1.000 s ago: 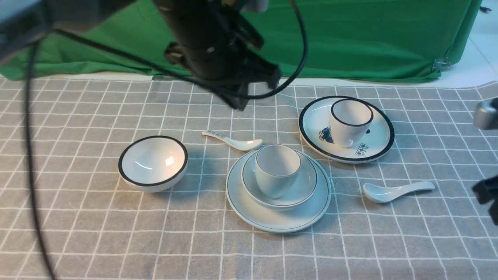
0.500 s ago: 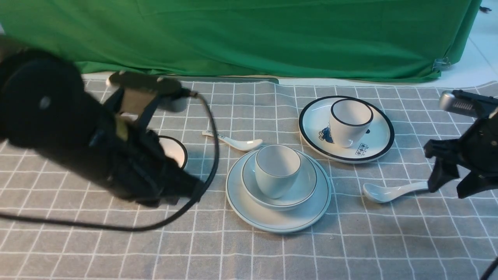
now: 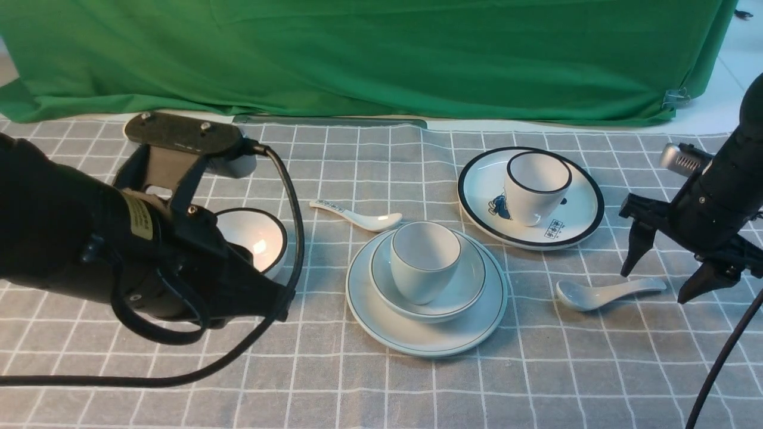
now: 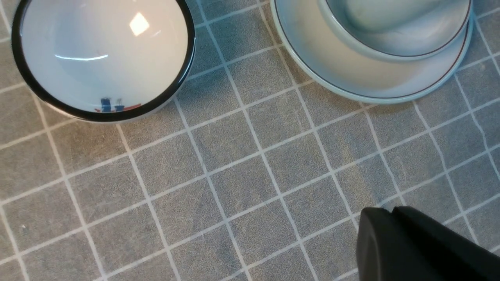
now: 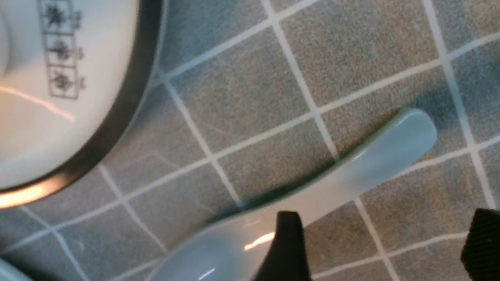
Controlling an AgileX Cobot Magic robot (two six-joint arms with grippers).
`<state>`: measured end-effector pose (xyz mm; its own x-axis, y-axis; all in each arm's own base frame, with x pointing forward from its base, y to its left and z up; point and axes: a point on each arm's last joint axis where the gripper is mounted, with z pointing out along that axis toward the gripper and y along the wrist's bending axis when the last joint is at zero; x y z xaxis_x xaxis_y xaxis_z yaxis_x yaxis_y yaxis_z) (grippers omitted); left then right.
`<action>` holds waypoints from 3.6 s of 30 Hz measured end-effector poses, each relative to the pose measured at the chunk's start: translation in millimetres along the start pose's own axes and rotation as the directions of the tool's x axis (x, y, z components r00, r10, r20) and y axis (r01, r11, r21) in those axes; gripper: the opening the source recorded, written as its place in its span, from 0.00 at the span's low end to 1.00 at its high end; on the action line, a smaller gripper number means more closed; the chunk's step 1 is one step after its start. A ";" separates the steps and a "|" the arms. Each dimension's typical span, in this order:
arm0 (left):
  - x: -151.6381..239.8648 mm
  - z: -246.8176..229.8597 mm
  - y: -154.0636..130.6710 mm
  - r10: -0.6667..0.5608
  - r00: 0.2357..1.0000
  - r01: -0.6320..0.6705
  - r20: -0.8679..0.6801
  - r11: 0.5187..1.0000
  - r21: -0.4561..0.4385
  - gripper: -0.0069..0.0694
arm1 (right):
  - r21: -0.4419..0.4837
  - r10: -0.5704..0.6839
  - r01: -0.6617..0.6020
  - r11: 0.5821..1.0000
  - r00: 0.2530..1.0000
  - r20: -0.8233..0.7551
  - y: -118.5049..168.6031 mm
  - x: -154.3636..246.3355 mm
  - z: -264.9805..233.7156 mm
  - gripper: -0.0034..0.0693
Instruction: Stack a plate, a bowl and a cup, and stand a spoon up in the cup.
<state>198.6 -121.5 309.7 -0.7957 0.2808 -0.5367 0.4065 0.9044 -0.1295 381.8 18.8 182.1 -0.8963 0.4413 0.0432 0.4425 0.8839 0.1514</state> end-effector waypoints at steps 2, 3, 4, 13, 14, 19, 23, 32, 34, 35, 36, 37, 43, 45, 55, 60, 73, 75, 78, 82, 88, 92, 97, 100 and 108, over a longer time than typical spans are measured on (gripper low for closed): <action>0.0 0.0 0.0 0.001 1.000 -0.001 0.000 1.000 0.000 0.10 | 0.005 0.023 -0.023 1.000 1.000 -0.008 -0.3 -0.6 2.9 0.86; 0.0 0.0 0.1 0.005 1.000 -0.005 0.000 1.000 -0.001 0.10 | 0.009 0.051 -0.051 0.999 0.999 -0.013 -0.5 -1.7 7.1 0.86; 0.0 0.0 0.1 0.005 1.000 -0.005 0.000 1.000 -0.001 0.10 | 0.011 0.066 -0.066 0.998 0.998 -0.015 -0.6 -2.3 9.1 0.86; 0.0 0.0 0.2 0.036 0.999 -0.036 0.000 0.999 -0.002 0.10 | 0.006 0.107 -0.107 0.994 0.994 0.004 -0.2 -9.5 24.4 0.85; -0.1 0.0 0.2 0.037 0.999 -0.037 0.001 0.999 -0.002 0.10 | 0.005 0.108 -0.108 0.994 0.994 0.007 -0.1 -10.1 25.6 0.85; -1.6 0.0 0.6 0.046 0.999 -0.046 0.017 0.999 -0.007 0.10 | 0.012 0.101 -0.102 0.995 0.995 0.013 -0.8 -11.4 27.9 0.67; -3.2 -0.1 0.6 0.048 0.998 -0.048 0.035 0.999 -0.008 0.10 | 0.011 0.062 -0.063 0.998 0.997 0.034 -0.5 -13.1 27.9 0.28; -4.1 -0.1 2.7 0.071 0.997 -0.070 0.043 0.997 -0.032 0.10 | -0.018 -0.019 0.022 1.000 0.988 0.153 5.7 -17.8 13.8 0.30; -4.1 -0.1 2.7 0.072 0.996 -0.070 0.043 0.997 -0.033 0.10 | -0.034 -0.070 0.080 0.996 0.971 0.230 11.9 -17.0 -1.8 0.30; -4.2 -0.1 2.8 0.073 0.996 -0.071 0.043 0.997 -0.034 0.10 | -0.041 -0.098 0.113 0.993 0.958 0.269 15.9 -15.7 -10.1 0.30; -4.3 -0.1 2.9 0.073 0.996 -0.072 0.044 0.997 -0.035 0.10 | -0.044 -0.138 0.161 0.986 0.935 0.327 23.1 -12.8 -21.6 0.30; -4.2 -0.1 2.9 0.074 0.996 -0.073 0.044 0.997 -0.035 0.10 | -0.043 -0.173 0.204 0.978 0.910 0.377 29.1 -8.9 -33.8 0.30; -4.4 -0.4 7.5 0.028 0.999 -0.026 0.042 0.998 -0.059 0.10 | -0.039 -0.336 0.524 0.851 0.600 0.726 100.5 46.0 -108.7 0.30; -4.6 -0.8 15.1 -0.020 0.999 0.024 0.041 0.996 -0.084 0.10 | -0.056 -0.332 0.599 0.799 0.517 0.789 121.5 64.8 -120.3 0.30; -3.5 -9.4 74.6 -0.273 0.960 0.280 0.070 0.952 -0.127 0.10 | 0.032 -0.360 0.857 0.514 0.182 0.915 200.5 133.4 -106.1 0.30; 12.0 -2.9 91.5 -0.337 0.940 0.341 0.052 0.934 -0.109 0.10 | 0.055 -0.327 0.880 0.473 0.117 0.938 188.1 144.6 -68.9 0.30; 13.3 -4.6 92.3 -0.325 0.937 0.337 0.130 0.937 -0.092 0.10 | 0.124 -0.228 0.902 0.414 -0.029 0.973 149.3 171.7 -31.6 0.30; 12.8 -4.7 92.7 -0.324 0.936 0.338 0.137 0.937 -0.093 0.10 | 0.133 -0.229 0.900 0.416 -0.038 0.973 146.1 172.4 -28.5 0.30; 12.6 -4.8 92.9 -0.324 0.936 0.338 0.140 0.936 -0.093 0.10 | 0.144 -0.243 0.896 0.420 -0.042 0.969 145.0 171.6 -23.3 0.30; 12.5 -4.8 93.1 -0.325 0.935 0.339 0.141 0.936 -0.094 0.10 | 0.141 -0.250 0.895 0.423 -0.034 0.968 146.7 169.2 -12.9 0.31; 12.6 -4.8 93.1 -0.323 0.936 0.337 0.140 0.937 -0.094 0.10 | 0.143 -0.258 0.895 0.422 -0.033 0.966 147.4 168.1 -6.9 0.55; 12.6 -4.8 93.1 -0.323 0.936 0.337 0.140 0.937 -0.094 0.10 | 0.143 -0.256 0.895 0.422 -0.034 0.966 147.5 168.1 -7.0 0.65; 12.8 -4.8 93.0 -0.318 0.938 0.332 0.137 0.939 -0.094 0.10 | 0.147 -0.263 0.883 0.446 -0.027 0.964 145.7 170.0 -15.2 0.68; 13.2 -4.7 92.3 -0.313 0.941 0.326 0.130 0.941 -0.090 0.10 | 0.141 -0.300 0.893 0.428 -0.007 0.954 139.3 174.3 -31.8 0.67; 12.4 -9.3 88.3 -0.297 0.942 0.309 0.154 0.949 -0.060 0.10 | 0.177 -0.624 0.853 0.490 0.201 0.755 85.5 170.4 -108.9 0.13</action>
<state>220.5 -35.2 299.4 -0.8016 -0.0536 -0.5955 0.1128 0.9645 -0.2387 263.8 152.7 310.0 -0.4348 -0.3453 -0.8317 -0.5430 0.8373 -0.0637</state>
